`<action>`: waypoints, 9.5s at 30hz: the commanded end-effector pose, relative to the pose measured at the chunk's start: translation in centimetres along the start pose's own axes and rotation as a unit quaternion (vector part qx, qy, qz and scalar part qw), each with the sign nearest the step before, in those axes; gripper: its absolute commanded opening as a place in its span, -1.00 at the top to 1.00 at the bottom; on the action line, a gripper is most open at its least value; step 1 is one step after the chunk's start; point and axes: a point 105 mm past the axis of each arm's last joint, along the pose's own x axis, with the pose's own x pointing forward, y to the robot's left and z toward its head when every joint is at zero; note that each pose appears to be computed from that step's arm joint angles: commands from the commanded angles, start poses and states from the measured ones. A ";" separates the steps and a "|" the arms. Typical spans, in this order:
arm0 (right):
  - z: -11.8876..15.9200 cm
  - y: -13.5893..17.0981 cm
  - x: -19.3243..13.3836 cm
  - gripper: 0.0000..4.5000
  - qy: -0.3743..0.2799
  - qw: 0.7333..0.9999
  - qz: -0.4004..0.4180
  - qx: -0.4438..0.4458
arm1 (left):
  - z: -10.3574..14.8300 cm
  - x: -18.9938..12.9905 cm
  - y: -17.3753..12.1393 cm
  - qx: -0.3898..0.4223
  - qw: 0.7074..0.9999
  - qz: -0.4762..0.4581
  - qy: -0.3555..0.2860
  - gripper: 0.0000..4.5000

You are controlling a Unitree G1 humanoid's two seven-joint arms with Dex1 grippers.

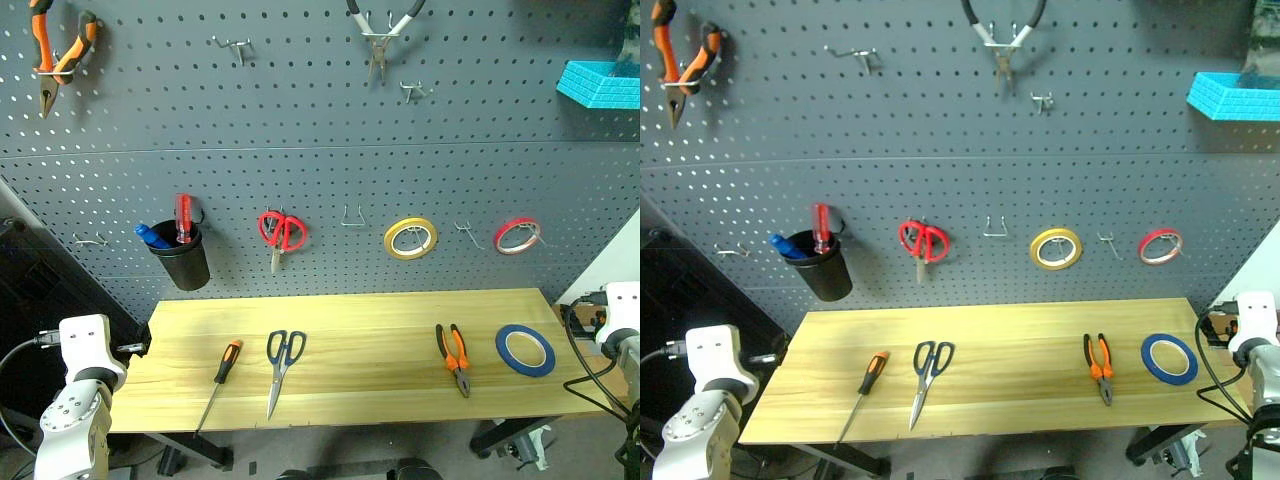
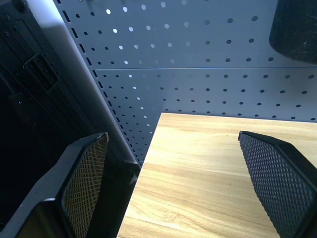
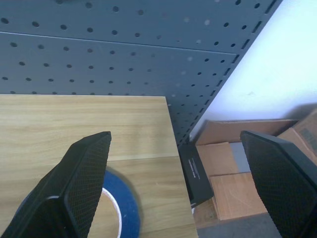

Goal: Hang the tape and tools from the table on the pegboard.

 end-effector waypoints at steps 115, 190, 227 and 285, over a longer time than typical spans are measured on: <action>11.7 19.9 -4.1 -0.76 -0.219 0.946 0.155 -0.179 | 12.7 -8.1 -23.6 0.083 0.820 -0.538 -0.177 -1.00; 25.6 30.9 -16.3 -0.25 -0.457 0.834 0.308 -0.028 | 11.3 -9.0 -14.9 -0.056 0.887 -0.406 -0.211 -1.00; 32.3 35.7 -11.9 -0.25 -0.575 0.779 0.244 -0.050 | 13.6 -7.3 -14.4 -0.048 0.902 -0.357 -0.237 -1.00; 11.7 31.1 -15.1 -1.00 -0.126 0.750 0.603 -0.242 | -4.4 -3.2 -19.3 -0.054 0.943 -0.224 0.238 -1.00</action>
